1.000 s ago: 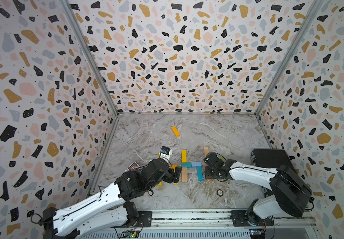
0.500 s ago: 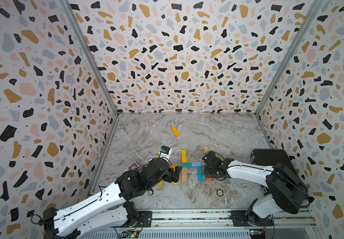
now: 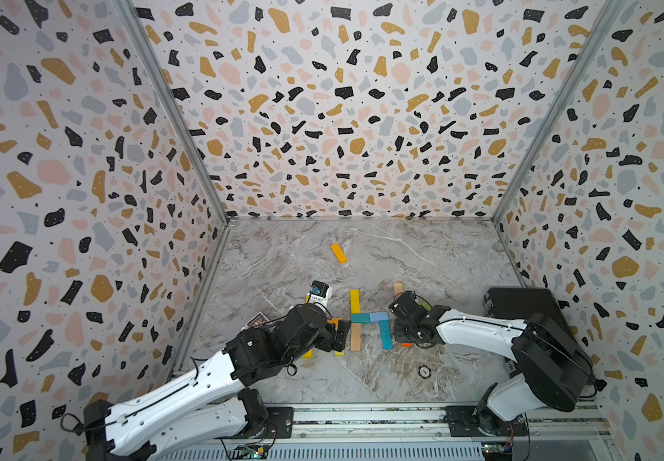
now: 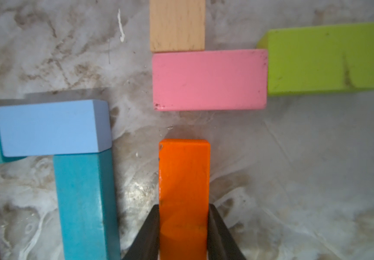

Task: Assemble the letter h with building blocks
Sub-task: Assemble the building block at the center of the board.

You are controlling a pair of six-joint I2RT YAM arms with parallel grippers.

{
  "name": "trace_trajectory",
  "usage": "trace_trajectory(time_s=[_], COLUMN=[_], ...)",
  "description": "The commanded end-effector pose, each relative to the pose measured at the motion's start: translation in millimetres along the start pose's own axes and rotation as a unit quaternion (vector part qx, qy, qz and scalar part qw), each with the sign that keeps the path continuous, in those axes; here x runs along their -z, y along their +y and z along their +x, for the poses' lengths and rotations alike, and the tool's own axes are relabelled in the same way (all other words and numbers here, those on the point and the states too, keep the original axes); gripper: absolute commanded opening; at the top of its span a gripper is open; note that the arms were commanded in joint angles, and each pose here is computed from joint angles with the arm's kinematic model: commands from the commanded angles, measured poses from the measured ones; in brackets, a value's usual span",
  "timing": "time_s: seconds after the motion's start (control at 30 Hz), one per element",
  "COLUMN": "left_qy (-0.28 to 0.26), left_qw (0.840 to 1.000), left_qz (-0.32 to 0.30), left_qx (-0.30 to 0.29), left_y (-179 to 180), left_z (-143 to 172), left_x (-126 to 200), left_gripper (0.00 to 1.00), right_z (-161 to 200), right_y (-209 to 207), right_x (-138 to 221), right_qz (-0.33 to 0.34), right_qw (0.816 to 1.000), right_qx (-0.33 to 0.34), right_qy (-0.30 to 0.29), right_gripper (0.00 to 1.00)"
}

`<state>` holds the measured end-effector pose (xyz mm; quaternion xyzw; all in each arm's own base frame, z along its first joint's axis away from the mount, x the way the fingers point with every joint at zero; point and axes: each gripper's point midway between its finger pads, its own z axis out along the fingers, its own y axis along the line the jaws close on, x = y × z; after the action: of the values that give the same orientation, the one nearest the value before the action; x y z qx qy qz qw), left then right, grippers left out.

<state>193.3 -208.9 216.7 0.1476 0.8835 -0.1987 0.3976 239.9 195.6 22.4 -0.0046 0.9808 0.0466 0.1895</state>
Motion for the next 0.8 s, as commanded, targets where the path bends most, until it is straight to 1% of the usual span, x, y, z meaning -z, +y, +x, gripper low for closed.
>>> trace_trajectory(time_s=[0.0,0.3,0.77], left_qy=[-0.002,0.011,0.009], left_qw=[1.0,1.0,1.0], left_qz=[0.004,-0.001,-0.001], left_qx=[-0.002,0.001,0.007], left_y=[-2.0,-1.8,-2.5], left_z=[-3.6,-1.9,-5.4], left_x=[-0.2,-3.1,-3.0], left_gripper=[0.99,0.99,0.99], right_z=[-5.7,-8.8,-11.2], right_y=[-3.9,-3.1,2.7], right_x=[2.8,3.4,1.0], right_qz=[0.022,0.021,0.008], right_qw=[1.0,1.0,1.0], right_qx=[-0.004,-0.002,0.015], right_qy=[-0.005,-0.012,-0.011], right_gripper=[0.34,0.34,0.36])
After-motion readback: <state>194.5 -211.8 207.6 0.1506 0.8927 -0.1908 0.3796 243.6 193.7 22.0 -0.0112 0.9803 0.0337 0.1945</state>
